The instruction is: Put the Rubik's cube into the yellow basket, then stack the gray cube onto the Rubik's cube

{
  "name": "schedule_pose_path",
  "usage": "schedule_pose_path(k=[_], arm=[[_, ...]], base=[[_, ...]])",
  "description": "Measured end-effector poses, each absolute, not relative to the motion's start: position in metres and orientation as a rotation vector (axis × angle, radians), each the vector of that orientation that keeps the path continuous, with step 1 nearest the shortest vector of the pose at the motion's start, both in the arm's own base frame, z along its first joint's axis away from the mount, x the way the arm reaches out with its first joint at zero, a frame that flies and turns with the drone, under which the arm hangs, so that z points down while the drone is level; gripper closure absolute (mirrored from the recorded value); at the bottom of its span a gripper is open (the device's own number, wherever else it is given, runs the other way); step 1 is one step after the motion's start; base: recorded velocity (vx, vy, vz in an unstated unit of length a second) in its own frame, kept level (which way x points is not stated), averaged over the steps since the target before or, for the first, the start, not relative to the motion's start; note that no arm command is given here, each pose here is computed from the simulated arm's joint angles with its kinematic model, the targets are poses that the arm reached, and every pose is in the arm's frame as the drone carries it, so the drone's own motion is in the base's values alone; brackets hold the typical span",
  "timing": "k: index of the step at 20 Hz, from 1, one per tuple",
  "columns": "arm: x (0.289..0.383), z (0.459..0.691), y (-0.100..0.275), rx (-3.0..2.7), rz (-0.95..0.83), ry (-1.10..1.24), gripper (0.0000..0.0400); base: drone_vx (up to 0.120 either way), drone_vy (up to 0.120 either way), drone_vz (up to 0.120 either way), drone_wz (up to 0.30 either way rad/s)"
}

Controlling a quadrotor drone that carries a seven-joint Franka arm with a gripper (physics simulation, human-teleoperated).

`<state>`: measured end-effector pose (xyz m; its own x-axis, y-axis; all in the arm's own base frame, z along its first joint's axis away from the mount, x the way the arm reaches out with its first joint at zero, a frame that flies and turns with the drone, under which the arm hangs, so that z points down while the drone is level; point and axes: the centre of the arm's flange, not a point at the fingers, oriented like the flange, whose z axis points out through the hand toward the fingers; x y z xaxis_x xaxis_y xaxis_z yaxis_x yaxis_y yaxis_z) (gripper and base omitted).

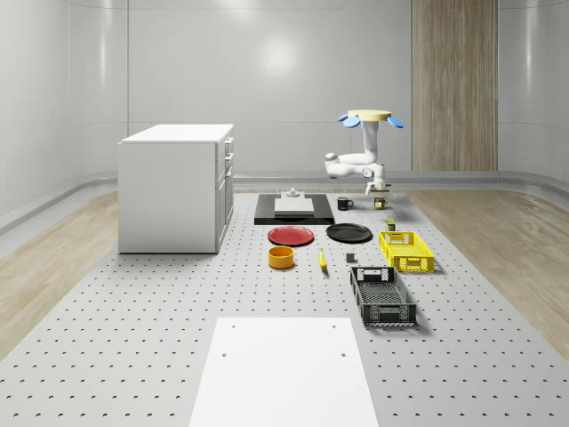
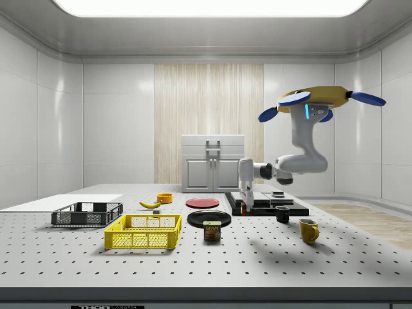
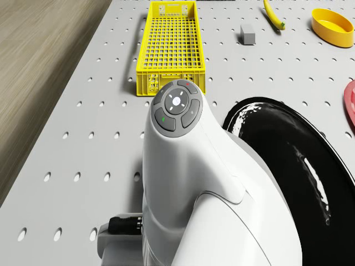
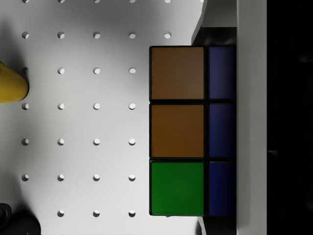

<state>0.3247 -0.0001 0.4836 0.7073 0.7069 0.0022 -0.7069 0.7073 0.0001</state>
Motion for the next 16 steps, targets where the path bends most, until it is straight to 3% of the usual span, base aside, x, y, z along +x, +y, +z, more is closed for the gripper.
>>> schedule_pose_path(k=[2, 6, 16], arm=[[0.3248, 0.4833, -0.0001, 0.001, 0.785, -0.002, 0.0075], [0.3248, 0.4829, -0.0001, 0.001, 0.785, -0.002, 0.0075], [0.3248, 0.4827, -0.0001, 0.001, 0.785, -0.002, 0.0075]], base=[[0.12, 0.0, 0.0, 0.0], [0.12, 0.1, 0.0, 0.0], [0.12, 0.0, 0.0, 0.0]])
